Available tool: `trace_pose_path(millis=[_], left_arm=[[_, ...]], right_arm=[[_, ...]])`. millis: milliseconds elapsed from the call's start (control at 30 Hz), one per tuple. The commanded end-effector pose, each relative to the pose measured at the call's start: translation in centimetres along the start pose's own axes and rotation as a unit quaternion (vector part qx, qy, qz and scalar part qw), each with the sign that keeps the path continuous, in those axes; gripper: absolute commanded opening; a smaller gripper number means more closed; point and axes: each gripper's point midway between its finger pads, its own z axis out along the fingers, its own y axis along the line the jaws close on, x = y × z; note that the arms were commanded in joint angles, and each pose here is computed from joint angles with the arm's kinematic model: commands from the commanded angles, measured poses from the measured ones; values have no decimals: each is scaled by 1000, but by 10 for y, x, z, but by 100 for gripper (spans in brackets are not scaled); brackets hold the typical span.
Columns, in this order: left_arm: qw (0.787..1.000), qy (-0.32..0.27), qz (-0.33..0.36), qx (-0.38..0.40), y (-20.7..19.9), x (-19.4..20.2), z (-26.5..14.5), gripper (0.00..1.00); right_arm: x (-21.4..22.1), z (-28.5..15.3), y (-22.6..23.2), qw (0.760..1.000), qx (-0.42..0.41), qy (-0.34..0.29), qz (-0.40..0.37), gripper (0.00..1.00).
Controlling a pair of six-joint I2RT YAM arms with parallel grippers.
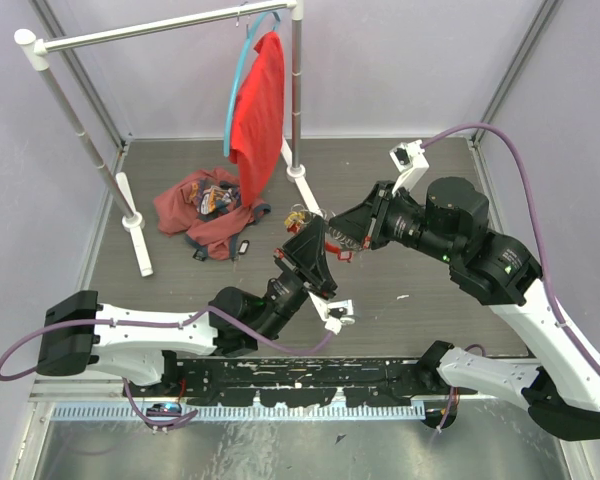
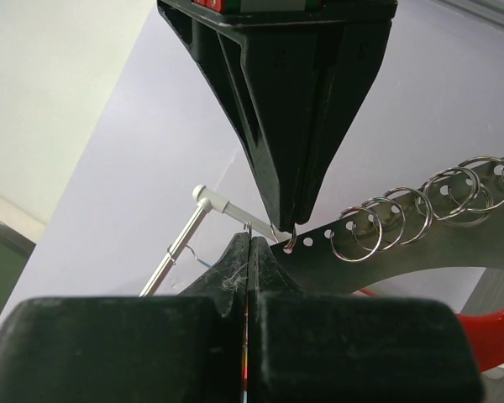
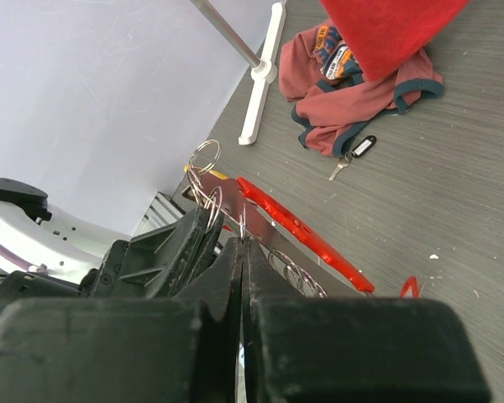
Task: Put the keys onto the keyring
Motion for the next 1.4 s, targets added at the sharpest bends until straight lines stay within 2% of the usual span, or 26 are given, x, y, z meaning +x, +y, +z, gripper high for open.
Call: trace_pose_path(millis=[0, 167, 333, 467, 633, 767, 900, 1100, 1367], left_arm=[[997, 21, -60, -35, 33, 4, 4, 0], [988, 44, -150, -4, 43, 8, -4, 0], [963, 64, -255, 52, 36, 8, -10, 0], [944, 70, -313, 79, 37, 6, -15, 0], [910, 68, -389, 124, 37, 2, -21, 0], [871, 67, -460, 159, 37, 3, -28, 0], [832, 68, -523, 172, 44, 6, -35, 0], [782, 52, -584, 210, 54, -9, -43, 0], [721, -10, -632, 285, 61, -52, -51, 0]], right_arm=[[-19, -10, 15, 998, -31, -42, -23, 1], [-23, -14, 15, 996, -39, -62, -40, 11], [-25, -19, 20, 994, -55, -72, -56, 18], [-29, -30, 21, 991, -60, -88, -82, 28], [-32, -45, 25, 982, -75, -112, -136, 41], [-32, -51, 24, 967, -90, -140, -193, 48], [-27, -60, 28, 944, -120, -159, -262, 49], [0, -69, 43, 897, -196, -116, -380, 48], [8, -78, 74, 847, -290, -112, -432, 40]])
